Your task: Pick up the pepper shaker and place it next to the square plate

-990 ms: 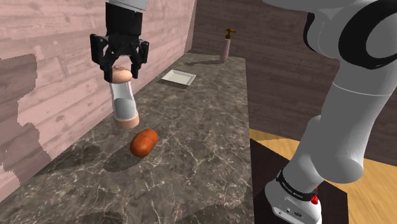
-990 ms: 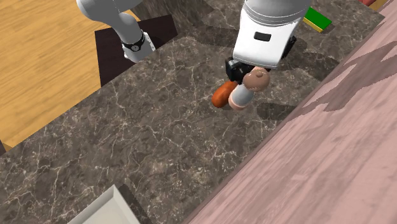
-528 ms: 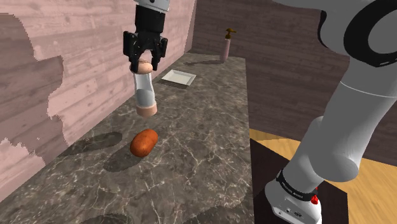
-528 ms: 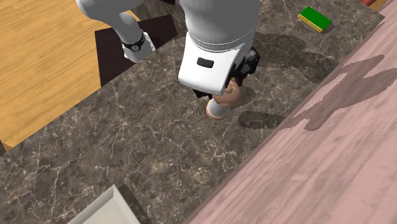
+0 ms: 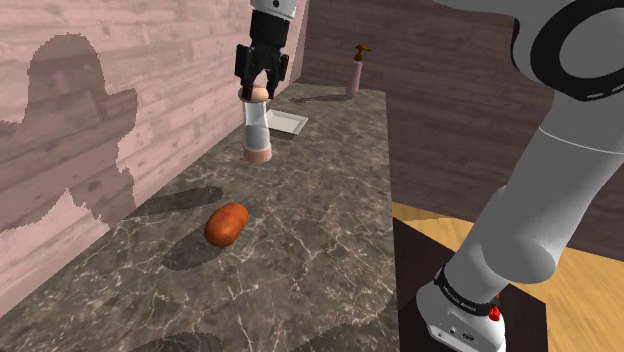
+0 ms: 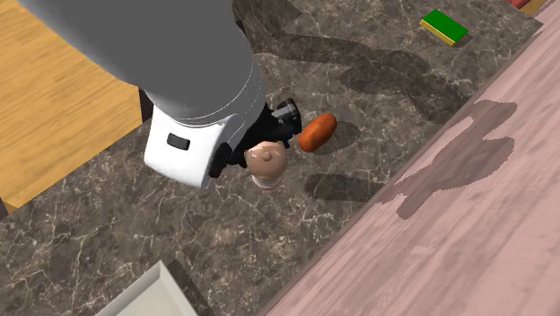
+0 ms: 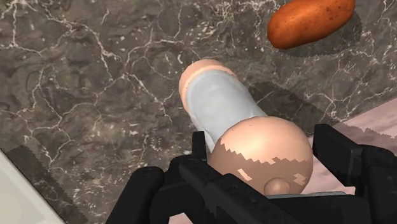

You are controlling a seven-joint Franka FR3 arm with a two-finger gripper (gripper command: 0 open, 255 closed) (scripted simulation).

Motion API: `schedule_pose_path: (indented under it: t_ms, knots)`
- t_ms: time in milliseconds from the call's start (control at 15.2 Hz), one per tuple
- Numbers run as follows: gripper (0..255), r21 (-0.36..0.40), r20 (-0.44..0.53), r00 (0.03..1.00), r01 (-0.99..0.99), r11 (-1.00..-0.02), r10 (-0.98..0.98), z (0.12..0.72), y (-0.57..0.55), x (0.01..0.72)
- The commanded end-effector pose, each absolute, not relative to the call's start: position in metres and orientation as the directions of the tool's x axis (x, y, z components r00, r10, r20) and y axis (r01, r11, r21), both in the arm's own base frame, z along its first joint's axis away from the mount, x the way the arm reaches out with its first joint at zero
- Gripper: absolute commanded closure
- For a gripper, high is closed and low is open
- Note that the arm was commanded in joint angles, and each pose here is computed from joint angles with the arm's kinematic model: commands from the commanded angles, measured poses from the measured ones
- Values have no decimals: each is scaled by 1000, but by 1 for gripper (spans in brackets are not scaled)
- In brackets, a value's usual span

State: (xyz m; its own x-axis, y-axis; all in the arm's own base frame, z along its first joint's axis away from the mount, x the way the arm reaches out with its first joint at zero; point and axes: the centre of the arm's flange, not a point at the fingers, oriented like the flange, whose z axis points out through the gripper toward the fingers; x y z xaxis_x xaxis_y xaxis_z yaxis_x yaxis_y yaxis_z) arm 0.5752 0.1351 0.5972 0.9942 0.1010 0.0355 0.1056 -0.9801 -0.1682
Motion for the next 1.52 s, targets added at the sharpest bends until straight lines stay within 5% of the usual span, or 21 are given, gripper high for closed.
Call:
schedule_pose_path:
  t_ms: [0,1452]
  knots:
    - [255,-168,36,994,107,-980,102,598,106,580]
    - [255,-168,36,994,107,-980,102,598,-179,640]
